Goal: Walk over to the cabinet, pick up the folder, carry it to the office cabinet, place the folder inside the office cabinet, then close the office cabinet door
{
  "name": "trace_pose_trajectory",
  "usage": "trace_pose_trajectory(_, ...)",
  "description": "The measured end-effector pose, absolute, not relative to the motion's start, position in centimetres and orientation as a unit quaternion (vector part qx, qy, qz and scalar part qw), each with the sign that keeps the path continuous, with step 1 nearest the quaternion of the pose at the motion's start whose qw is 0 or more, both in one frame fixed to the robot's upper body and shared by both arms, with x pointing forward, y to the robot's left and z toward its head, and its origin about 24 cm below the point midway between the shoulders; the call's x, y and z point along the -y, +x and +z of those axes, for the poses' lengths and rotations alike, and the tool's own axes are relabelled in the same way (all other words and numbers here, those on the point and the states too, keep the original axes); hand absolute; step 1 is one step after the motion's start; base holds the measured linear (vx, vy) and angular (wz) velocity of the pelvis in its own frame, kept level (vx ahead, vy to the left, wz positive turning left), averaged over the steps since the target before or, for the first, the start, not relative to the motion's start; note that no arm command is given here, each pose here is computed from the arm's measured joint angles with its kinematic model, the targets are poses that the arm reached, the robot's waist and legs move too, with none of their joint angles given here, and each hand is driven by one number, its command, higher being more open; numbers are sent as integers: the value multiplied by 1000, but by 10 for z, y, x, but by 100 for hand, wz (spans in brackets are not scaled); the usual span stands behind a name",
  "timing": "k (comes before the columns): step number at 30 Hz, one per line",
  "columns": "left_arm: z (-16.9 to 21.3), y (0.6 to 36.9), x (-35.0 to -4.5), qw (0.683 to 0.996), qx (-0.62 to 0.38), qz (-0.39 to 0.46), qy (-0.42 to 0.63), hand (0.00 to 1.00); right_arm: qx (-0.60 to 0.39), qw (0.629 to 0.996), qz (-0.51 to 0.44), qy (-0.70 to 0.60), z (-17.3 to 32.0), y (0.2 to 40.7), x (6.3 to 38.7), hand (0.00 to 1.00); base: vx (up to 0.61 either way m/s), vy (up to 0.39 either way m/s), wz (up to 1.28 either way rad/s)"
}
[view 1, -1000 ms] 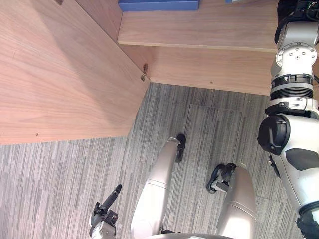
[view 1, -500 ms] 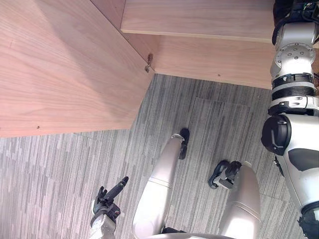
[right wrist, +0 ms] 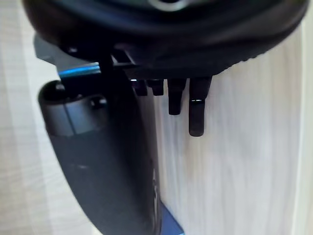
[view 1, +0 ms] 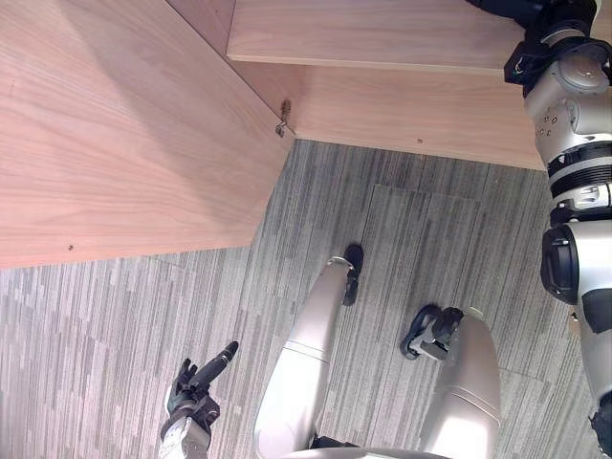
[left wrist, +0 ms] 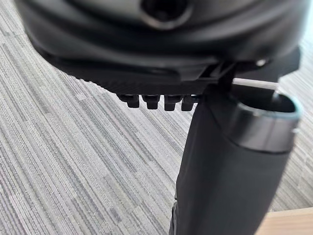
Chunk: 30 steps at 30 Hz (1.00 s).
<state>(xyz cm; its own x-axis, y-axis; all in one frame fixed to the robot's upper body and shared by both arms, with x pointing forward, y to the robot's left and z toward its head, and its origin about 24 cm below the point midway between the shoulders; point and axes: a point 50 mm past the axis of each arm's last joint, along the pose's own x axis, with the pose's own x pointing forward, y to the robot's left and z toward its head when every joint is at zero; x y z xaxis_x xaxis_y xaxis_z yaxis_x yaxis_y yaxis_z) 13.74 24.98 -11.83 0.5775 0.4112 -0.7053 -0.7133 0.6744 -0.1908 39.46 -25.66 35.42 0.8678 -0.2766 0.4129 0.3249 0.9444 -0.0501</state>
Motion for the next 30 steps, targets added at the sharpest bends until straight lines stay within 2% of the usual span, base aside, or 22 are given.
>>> trace_pose_trajectory(8,-107,133,-258,873,-291,321,-223,100,184,935,-186,-240,340,390,269,100,0,-10,3)
trace_pose_trajectory(13,-100,136,-257,887,-277,301,-212,100,150,932,-171,-283,319,394,270,100,-2,2,-1)
trace_pose_trajectory(19,-94,137,-249,903,-274,269,-193,100,104,906,-94,-399,279,406,240,100,-10,18,-18)
trace_pose_trajectory(23,-82,138,-249,917,-254,258,-167,100,51,895,3,-442,235,412,213,100,-5,24,-18)
trace_pose_trajectory(26,-74,136,-251,924,-241,255,-152,100,25,879,25,-476,215,412,208,100,4,38,-7)
trace_pose_trajectory(30,-75,134,-251,923,-245,257,-149,100,-7,878,38,-477,197,413,210,100,22,41,-6)
